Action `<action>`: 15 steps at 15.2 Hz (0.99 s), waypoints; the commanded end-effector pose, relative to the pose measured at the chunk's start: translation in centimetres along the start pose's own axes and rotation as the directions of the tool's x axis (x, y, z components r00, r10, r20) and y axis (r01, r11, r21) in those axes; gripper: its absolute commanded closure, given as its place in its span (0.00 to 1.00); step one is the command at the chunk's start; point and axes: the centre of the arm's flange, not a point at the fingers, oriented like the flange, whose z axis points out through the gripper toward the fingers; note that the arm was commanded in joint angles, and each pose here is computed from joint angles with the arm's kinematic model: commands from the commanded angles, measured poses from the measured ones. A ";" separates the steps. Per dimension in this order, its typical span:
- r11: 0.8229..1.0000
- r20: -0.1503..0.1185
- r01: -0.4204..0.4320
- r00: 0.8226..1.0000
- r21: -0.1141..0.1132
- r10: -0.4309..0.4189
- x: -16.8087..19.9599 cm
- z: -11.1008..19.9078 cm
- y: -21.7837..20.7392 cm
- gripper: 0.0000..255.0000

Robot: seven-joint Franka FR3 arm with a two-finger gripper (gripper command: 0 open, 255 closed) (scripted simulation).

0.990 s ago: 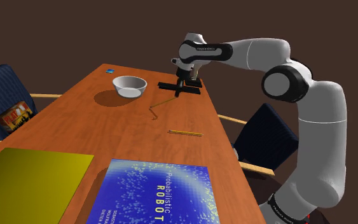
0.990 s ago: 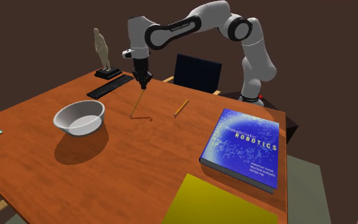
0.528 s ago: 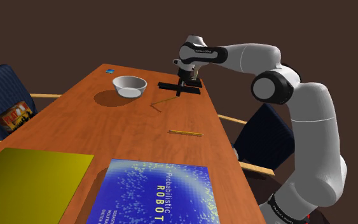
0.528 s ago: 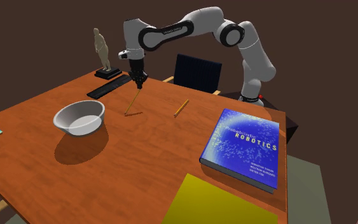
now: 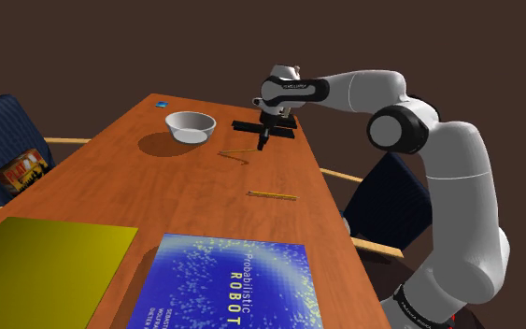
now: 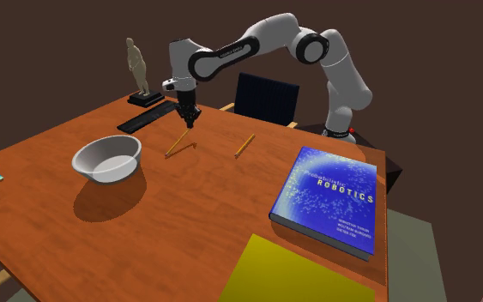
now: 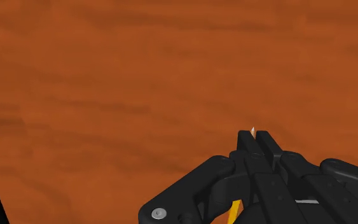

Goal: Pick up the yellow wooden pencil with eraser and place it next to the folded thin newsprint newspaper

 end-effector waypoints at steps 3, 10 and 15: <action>1.000 0.000 0.000 1.000 0.000 0.000 -0.1 2.0 0.0 1.00; 1.000 0.000 0.000 1.000 0.000 0.000 -0.3 3.4 0.1 1.00; 1.000 0.000 0.000 1.000 0.000 0.000 -0.3 3.4 0.1 0.00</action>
